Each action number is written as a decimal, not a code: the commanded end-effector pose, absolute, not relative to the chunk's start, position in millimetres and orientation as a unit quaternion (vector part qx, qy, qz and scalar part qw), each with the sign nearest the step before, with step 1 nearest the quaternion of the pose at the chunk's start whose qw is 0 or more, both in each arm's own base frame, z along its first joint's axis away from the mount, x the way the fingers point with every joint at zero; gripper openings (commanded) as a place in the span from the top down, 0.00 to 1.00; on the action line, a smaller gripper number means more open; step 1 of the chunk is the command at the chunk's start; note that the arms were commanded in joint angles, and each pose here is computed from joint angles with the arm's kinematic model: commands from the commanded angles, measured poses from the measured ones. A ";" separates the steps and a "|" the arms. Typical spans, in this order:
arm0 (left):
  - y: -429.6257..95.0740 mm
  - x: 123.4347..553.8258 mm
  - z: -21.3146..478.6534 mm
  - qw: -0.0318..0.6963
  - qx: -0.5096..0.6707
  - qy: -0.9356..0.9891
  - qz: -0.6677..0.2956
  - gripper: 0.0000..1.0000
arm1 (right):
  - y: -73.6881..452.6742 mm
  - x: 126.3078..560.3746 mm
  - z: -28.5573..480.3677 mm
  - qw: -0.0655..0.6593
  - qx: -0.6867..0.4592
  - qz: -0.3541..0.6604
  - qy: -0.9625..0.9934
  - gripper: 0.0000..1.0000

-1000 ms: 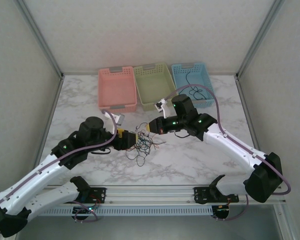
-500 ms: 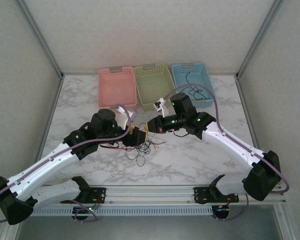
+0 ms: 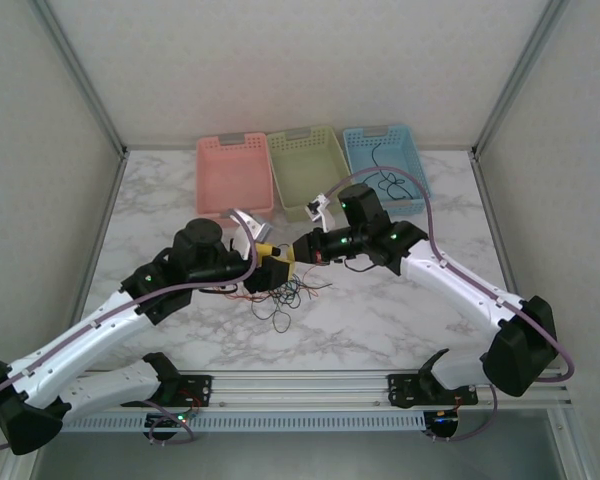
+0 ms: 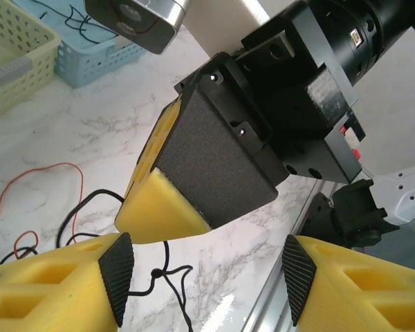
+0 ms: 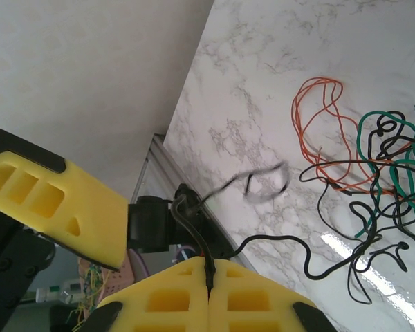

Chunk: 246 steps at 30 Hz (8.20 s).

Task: Untangle the cables

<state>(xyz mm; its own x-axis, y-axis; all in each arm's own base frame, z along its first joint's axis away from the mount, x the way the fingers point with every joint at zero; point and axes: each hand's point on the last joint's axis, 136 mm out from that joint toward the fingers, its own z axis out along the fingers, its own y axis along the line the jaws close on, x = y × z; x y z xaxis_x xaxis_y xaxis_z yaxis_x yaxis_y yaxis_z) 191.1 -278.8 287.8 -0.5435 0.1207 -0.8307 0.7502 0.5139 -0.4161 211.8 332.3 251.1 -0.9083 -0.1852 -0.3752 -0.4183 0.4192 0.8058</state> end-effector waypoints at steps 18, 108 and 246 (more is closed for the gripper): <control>-310.4 209.7 261.8 0.434 0.349 0.730 -0.397 0.32 | 315.3 219.7 267.7 0.092 -0.157 0.544 0.819 1.00; -246.5 210.4 294.6 0.430 0.191 0.808 -0.355 1.00 | 196.5 276.5 236.6 0.280 -0.035 0.420 0.863 1.00; -131.4 220.6 268.6 0.453 0.024 0.859 -0.239 0.34 | 178.5 544.5 148.3 0.277 -0.054 0.011 0.959 1.00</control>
